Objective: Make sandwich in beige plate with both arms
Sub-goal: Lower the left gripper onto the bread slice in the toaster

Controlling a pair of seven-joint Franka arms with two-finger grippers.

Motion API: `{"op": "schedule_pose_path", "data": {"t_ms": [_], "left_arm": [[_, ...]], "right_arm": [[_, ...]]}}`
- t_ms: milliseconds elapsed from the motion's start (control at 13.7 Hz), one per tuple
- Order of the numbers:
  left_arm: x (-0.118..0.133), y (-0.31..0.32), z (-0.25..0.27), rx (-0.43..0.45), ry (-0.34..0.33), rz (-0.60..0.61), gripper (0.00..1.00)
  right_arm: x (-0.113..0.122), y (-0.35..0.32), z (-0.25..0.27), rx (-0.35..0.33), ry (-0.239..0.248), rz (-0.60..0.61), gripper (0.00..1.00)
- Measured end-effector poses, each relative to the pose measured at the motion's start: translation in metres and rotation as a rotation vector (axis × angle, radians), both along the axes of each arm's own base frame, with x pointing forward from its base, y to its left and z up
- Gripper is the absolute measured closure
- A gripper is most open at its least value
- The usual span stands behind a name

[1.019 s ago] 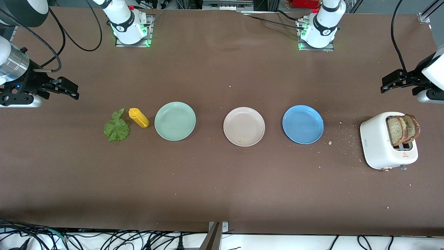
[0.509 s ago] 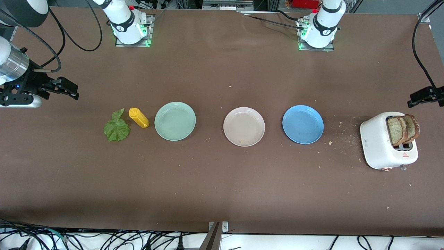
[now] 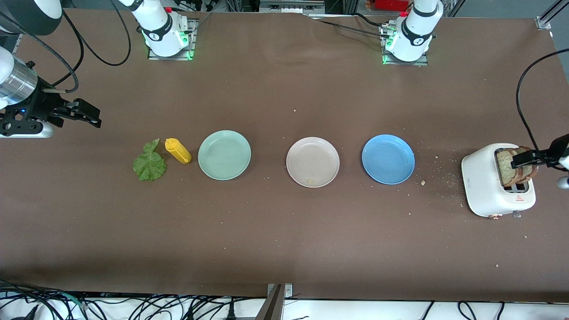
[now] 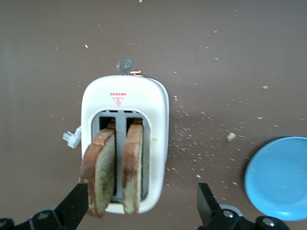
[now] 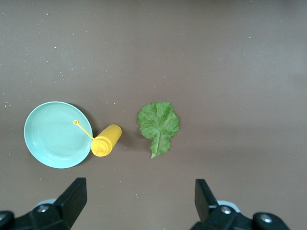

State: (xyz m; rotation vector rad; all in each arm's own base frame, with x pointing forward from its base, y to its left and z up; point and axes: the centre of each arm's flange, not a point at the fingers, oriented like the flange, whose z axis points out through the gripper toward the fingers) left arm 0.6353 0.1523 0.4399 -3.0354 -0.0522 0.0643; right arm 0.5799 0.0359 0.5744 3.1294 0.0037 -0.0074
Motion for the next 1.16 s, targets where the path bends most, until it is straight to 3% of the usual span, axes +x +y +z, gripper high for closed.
{"op": "schedule_pose_path", "data": {"t_ms": [437, 1019, 1164], "left_arm": [[-0.014, -0.002, -0.047, 0.017, 0.028, -0.024, 0.03], [-0.028, 0.007, -0.059, 0.025, 0.074, -0.014, 0.86], [-0.032, 0.013, -0.054, 0.036, 0.087, -0.008, 0.89]], "right_arm": [[0.0, 0.0, 0.0, 0.0, 0.0, 0.0, 0.0], [0.0, 0.0, 0.0, 0.0, 0.001, 0.0, 0.0], [0.0, 0.0, 0.0, 0.0, 0.001, 0.0, 0.0]]}}
